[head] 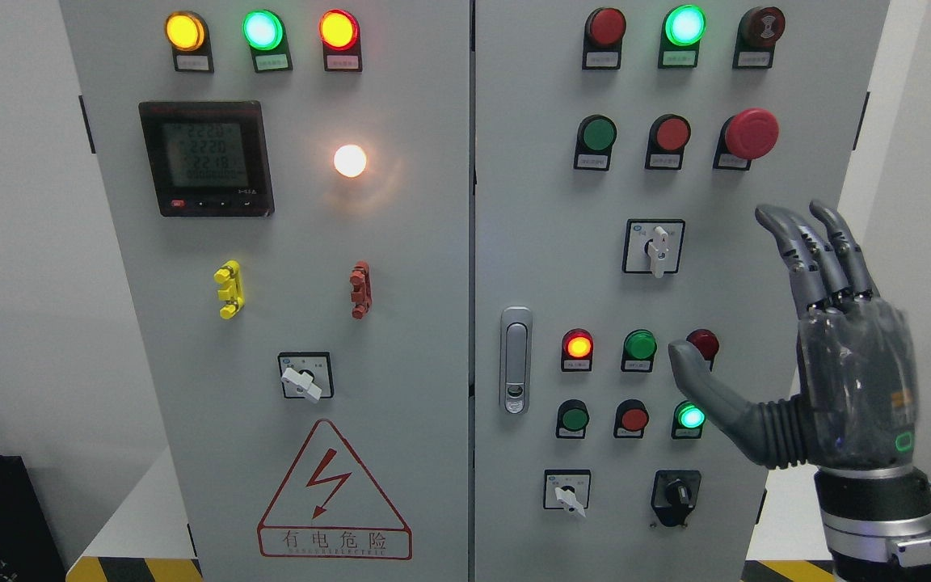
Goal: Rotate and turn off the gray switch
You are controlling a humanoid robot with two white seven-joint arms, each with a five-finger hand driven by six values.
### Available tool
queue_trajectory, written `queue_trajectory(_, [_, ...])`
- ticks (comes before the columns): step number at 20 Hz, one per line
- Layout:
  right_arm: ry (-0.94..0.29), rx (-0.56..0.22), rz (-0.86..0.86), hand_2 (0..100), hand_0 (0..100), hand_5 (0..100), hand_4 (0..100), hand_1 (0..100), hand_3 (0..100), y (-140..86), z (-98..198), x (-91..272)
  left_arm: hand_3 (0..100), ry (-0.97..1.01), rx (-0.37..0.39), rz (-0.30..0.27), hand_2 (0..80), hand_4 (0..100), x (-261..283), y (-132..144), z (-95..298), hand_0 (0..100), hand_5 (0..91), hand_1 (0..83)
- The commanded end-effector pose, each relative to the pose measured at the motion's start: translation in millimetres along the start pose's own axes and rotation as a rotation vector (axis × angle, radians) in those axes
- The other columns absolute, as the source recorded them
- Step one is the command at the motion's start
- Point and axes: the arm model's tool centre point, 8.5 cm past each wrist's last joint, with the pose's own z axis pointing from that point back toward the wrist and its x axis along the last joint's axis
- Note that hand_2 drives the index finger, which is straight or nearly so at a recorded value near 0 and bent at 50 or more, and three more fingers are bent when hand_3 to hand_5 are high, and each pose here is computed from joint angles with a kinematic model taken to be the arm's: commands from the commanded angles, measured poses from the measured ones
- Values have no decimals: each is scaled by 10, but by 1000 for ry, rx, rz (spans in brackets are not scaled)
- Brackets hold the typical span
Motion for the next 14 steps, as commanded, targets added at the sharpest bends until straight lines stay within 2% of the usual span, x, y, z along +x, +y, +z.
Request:
queue_trajectory(1, [30, -44, 27, 0, 124, 0, 0, 280, 0, -151, 86, -81, 0, 26, -1, 22, 0, 0, -80, -1, 11, 120, 0, 389])
queue_trajectory(14, [22, -42, 22, 2, 147, 0, 0, 329, 38, -139, 109, -65, 0, 26, -1, 22, 0, 0, -80, -1, 11, 120, 0, 389])
